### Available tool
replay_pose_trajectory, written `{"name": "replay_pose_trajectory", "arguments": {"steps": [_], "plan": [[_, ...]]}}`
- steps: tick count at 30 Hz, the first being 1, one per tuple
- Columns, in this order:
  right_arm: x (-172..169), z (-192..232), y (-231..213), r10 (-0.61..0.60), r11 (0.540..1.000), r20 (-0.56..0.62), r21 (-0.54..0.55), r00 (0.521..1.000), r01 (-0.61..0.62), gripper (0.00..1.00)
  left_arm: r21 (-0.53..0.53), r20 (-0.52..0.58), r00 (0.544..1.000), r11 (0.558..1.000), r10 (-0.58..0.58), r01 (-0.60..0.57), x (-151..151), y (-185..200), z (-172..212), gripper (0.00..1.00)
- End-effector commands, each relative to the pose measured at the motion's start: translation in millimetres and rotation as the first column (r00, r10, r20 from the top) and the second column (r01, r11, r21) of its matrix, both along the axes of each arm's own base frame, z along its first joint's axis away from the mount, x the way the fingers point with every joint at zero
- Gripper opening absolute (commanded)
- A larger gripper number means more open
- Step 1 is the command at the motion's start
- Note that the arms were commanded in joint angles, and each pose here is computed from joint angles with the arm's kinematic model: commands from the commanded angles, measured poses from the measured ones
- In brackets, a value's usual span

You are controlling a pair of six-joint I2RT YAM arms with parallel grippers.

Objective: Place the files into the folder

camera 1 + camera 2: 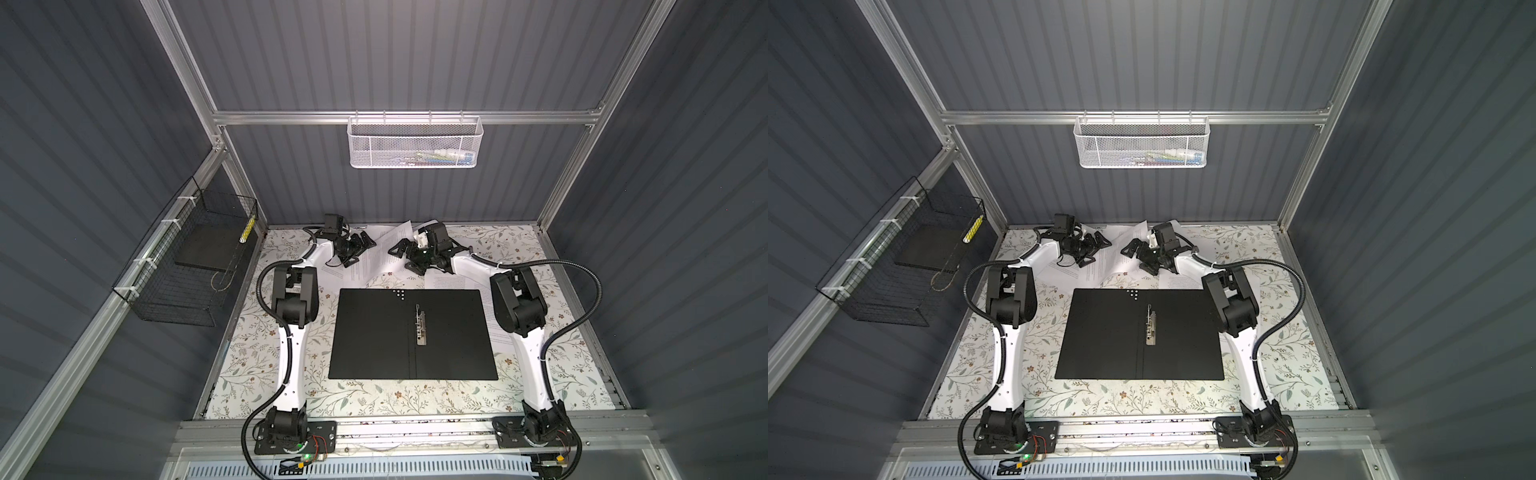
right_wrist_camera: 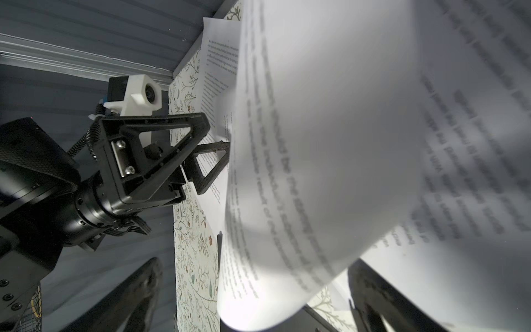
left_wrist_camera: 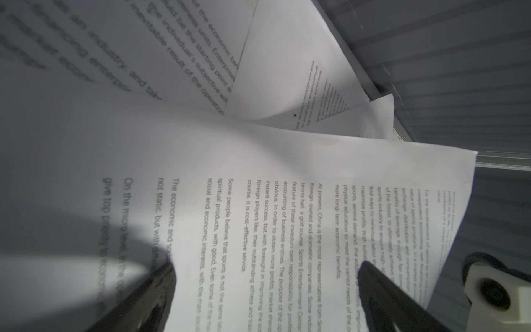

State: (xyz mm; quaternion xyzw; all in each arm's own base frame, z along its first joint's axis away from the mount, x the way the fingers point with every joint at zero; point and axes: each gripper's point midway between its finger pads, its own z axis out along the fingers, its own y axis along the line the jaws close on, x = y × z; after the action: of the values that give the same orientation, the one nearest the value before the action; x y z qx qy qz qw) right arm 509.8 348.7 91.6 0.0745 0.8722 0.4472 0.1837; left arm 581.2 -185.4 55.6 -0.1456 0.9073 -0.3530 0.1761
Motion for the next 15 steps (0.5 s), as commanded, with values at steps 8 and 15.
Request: {"name": "replay_pose_trajectory", "arguments": {"steps": [8,15], "plan": [[9,-12,31,-0.094,0.995,-0.007,-0.021,0.996,0.094,0.99,0.087,-0.373,0.925,0.995,0.075,-0.046,-58,15,-128,0.99],[29,-28,26,-0.197,0.98,-0.004,-0.038,0.98,0.197,0.99,0.079,-0.383,0.921,0.996,0.073,-0.046,-67,21,-130,0.99]]}}
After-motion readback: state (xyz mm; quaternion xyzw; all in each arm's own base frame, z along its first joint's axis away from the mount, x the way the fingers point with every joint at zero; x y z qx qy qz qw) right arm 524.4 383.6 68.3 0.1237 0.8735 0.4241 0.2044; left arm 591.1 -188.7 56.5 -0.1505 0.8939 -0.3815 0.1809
